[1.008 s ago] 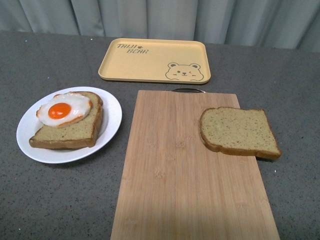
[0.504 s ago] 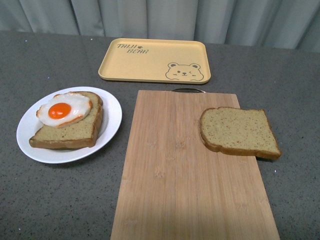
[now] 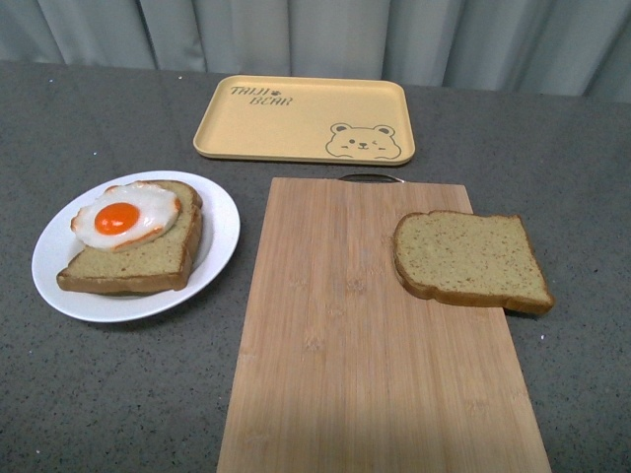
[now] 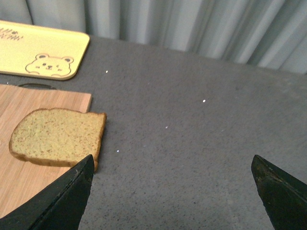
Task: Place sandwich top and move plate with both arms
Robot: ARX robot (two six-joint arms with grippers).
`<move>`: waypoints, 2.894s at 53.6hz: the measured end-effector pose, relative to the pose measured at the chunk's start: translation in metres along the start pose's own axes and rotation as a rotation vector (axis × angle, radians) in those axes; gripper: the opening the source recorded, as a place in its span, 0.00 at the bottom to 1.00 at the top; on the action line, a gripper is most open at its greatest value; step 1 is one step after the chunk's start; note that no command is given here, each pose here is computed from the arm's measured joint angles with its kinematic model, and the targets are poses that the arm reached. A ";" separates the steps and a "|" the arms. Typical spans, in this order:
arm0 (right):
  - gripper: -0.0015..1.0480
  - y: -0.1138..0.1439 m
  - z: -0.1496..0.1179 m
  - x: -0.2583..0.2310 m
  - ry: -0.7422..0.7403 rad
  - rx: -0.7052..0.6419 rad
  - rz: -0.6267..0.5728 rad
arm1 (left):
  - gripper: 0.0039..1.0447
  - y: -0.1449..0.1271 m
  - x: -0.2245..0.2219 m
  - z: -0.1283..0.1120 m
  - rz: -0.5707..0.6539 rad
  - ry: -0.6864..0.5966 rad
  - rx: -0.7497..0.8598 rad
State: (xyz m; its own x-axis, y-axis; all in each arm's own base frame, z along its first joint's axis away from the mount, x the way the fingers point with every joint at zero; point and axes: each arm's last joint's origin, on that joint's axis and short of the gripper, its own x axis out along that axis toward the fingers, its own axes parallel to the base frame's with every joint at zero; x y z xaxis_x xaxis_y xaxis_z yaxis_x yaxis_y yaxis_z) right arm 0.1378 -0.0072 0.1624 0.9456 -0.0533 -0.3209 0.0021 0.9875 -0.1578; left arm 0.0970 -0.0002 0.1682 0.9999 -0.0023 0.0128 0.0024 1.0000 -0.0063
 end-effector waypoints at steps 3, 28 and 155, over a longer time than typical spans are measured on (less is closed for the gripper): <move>0.91 -0.006 0.005 0.018 0.068 0.039 0.035 | 0.94 0.000 0.000 0.000 0.000 0.000 0.000; 0.91 -0.022 -0.029 0.149 0.622 0.412 0.335 | 0.94 0.000 0.000 0.000 0.000 0.000 0.000; 0.03 0.268 0.043 0.254 0.743 0.655 1.171 | 0.94 0.000 0.000 0.000 0.000 0.000 0.000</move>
State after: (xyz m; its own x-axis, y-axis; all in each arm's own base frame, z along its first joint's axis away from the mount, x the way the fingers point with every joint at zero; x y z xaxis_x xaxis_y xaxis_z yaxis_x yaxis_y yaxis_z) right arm 0.3927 0.2501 0.0789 0.1480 0.9134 -0.3792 -0.2774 0.4063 0.8706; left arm 0.0970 -0.0002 0.1682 0.9999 -0.0023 0.0128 0.0024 1.0000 -0.0063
